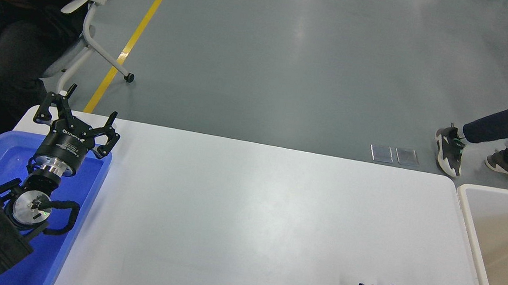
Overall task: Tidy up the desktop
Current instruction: 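Close the right gripper on the crumpled tan paper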
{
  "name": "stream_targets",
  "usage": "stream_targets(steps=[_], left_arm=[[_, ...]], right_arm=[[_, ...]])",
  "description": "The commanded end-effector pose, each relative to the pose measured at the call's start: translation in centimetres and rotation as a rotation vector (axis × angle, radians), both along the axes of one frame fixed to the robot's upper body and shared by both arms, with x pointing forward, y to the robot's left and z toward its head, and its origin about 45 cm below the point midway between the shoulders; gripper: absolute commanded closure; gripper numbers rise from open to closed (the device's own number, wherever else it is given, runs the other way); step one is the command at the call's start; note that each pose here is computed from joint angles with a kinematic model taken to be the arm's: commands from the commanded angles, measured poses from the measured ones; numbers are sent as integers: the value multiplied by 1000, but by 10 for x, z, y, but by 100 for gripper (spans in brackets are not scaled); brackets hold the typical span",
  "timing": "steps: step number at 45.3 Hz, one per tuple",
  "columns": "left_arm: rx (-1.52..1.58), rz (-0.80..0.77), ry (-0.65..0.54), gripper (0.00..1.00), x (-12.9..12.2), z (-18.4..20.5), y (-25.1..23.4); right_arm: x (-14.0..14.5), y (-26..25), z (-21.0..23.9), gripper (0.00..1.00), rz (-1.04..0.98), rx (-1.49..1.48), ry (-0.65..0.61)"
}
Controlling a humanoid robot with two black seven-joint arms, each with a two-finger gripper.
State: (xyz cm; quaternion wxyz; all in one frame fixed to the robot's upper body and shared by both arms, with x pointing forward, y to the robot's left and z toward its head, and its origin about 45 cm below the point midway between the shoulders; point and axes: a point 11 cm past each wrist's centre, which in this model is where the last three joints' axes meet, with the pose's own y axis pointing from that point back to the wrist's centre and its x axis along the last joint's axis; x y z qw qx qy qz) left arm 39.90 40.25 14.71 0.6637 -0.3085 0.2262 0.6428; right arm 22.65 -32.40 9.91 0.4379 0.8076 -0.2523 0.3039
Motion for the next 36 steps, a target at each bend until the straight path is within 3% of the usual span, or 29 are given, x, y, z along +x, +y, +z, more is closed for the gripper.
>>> stream_targets(steps=[1,36], left_arm=[[0,0,0,0,0,0,0],[-1,-1,-1,0,0,0,0]], right_arm=[[-12,3,-20,0,-15,8,19],[-17,-1,-34,0,-18,7,1]])
